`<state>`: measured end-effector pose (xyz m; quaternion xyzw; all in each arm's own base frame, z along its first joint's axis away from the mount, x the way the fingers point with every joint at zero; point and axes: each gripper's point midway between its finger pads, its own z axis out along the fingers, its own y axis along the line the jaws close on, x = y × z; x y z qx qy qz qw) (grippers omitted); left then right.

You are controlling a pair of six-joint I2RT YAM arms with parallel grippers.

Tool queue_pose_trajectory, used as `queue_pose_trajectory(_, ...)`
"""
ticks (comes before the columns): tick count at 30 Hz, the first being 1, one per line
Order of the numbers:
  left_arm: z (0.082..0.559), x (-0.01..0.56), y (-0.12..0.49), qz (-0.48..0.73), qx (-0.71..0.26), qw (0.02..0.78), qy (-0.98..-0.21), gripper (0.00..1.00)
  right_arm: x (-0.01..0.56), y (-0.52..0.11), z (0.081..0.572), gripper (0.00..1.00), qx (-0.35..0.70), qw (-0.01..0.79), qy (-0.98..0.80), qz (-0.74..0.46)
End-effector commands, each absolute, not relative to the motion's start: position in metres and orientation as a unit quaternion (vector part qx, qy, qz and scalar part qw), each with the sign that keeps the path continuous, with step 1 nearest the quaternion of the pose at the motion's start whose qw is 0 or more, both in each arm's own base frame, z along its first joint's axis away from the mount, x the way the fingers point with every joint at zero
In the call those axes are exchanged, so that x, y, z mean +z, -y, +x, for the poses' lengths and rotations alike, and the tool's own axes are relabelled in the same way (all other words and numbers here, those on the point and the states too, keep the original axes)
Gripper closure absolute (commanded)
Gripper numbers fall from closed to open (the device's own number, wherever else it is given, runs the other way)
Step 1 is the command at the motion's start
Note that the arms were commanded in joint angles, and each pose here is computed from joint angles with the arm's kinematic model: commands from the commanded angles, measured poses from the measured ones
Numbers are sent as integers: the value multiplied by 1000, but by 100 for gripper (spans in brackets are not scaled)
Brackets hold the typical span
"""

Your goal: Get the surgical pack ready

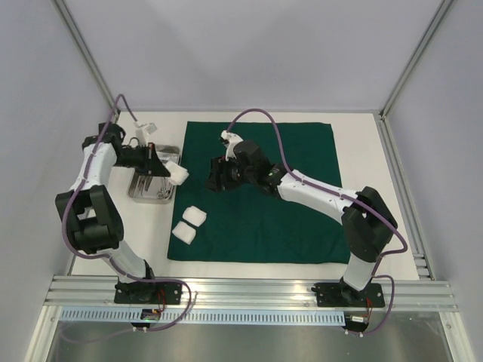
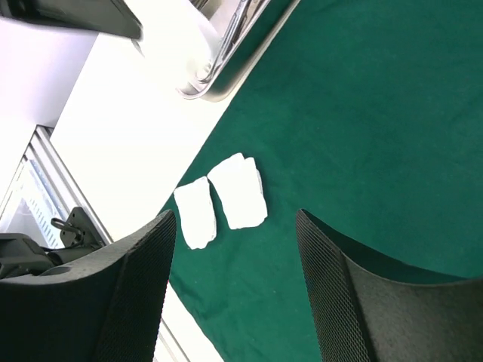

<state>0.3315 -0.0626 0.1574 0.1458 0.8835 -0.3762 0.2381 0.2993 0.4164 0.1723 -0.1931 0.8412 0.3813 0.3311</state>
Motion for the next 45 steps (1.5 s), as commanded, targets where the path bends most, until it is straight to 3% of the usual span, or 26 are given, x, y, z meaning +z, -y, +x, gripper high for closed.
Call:
queue_pose_trajectory(1,339,155,17,81,-357,257,-894,100,192,-411,303,33,383,360,-829,-190)
queue_pose_trajectory(11,338,114,-53,-25,-322,262,-909,100,181,-416,302,33,387,342,-836,-188)
queue_pose_trajectory(31,346,60,-55,-88,-349,221,-907,100,178,-414,300,34,380,334,-841,-190)
queue_pose_trajectory(45,336,40,-80,-100,-256,203,-940,69,181,-414,301,34,377,334,-842,-192)
